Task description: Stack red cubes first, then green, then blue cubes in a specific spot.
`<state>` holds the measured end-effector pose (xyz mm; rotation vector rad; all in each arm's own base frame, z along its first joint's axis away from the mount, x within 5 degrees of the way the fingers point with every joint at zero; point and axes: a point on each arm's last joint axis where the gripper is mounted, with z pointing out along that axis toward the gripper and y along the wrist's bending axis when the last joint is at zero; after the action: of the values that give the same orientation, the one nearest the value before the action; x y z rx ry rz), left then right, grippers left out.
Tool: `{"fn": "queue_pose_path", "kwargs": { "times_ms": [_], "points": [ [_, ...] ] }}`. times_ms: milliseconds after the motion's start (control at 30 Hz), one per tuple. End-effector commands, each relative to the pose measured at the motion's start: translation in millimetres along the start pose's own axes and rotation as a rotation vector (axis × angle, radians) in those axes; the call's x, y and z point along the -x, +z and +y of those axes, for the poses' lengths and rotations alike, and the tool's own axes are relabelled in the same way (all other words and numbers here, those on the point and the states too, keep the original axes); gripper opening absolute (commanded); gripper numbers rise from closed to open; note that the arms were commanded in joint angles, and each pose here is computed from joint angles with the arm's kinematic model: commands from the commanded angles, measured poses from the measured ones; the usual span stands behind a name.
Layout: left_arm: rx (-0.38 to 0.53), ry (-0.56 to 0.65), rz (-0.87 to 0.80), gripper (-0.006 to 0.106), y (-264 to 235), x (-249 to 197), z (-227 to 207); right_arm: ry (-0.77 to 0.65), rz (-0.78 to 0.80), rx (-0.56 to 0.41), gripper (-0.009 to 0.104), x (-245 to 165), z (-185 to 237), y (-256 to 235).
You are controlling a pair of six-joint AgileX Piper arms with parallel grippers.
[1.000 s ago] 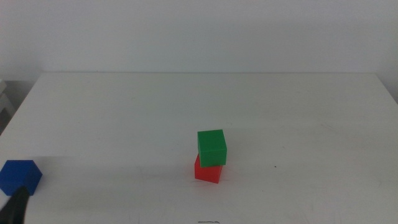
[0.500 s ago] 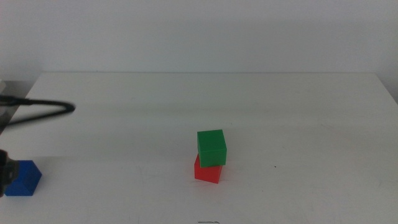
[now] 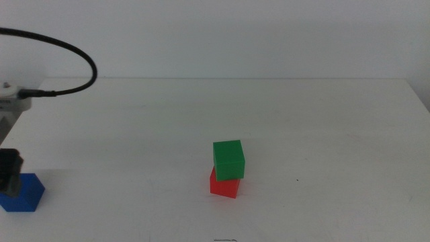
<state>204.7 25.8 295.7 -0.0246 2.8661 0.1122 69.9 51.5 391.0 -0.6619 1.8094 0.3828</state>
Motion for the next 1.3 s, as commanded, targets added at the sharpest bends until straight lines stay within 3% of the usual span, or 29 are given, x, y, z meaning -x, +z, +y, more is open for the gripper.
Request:
{"fn": "queue_pose_path", "kwargs": {
  "times_ms": [0,133,333,700,1267],
  "points": [
    [0.005,0.002,-0.063,0.094,-9,8,10,-0.010,-0.087,-0.016,0.080,13,-2,-3],
    [-0.025,0.018,-0.062,0.094,6,17,26,-0.010,-0.087,-0.016,0.080,13,-2,-3],
    [-0.157,0.054,0.017,0.094,44,35,47,-0.010,-0.087,-0.016,0.080,13,-2,-3],
    [-0.122,0.056,0.020,0.094,76,67,61,-0.010,-0.087,-0.016,0.080,13,-2,-3],
    [-0.146,0.046,0.092,0.092,118,73,63,-0.010,-0.087,-0.016,0.080,13,-2,-3]
  ]
}}
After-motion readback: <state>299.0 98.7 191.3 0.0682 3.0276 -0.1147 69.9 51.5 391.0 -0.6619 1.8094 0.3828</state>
